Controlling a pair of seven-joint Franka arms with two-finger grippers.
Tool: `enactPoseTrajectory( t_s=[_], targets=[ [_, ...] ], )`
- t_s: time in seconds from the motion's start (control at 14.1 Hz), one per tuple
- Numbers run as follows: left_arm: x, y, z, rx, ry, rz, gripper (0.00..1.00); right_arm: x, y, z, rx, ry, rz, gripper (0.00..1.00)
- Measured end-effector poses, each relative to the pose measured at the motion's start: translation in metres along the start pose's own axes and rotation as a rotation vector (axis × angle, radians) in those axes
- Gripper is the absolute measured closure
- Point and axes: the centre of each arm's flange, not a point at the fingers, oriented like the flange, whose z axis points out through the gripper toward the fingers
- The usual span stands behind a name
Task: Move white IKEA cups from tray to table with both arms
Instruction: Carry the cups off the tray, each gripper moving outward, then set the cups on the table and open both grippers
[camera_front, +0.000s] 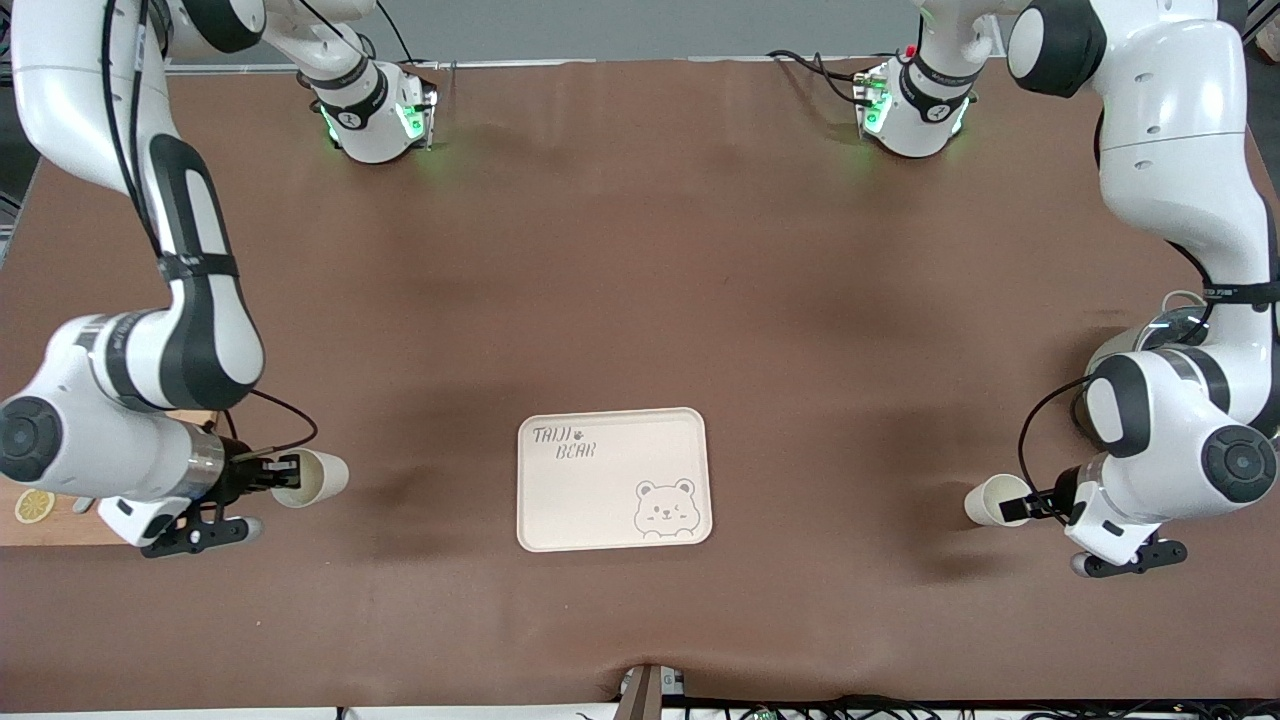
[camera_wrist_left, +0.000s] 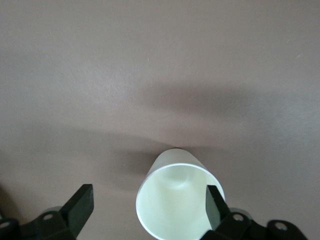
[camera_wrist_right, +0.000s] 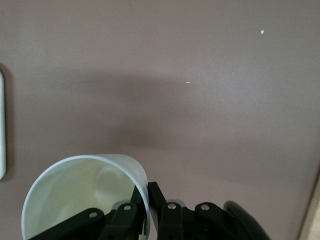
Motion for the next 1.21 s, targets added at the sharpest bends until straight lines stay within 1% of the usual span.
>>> enactPoseTrajectory(
  t_s=[0.28,0.36,0.5,0.78,1.21],
  targets=[
    [0.003,0.001,-0.059,-0.013,0.067,0.03,0.0,0.0,0.004,0.036,-0.01,0.035,-0.002,0.92],
    [0.001,0.0,-0.076,-0.015,0.071,0.035,0.0,0.001,0.006,0.043,-0.013,0.046,-0.005,0.92],
    [-0.005,0.0,-0.113,-0.019,0.071,0.052,0.0,0.002,0.008,0.062,-0.018,0.064,-0.012,0.92],
    [-0.023,-0.003,-0.177,-0.026,0.06,0.1,0.0,0.005,0.012,0.092,-0.024,0.082,-0.012,0.92],
    [-0.062,-0.006,-0.275,-0.041,0.069,0.111,0.0,0.006,0.015,0.113,-0.028,0.095,-0.01,0.92]
  ],
)
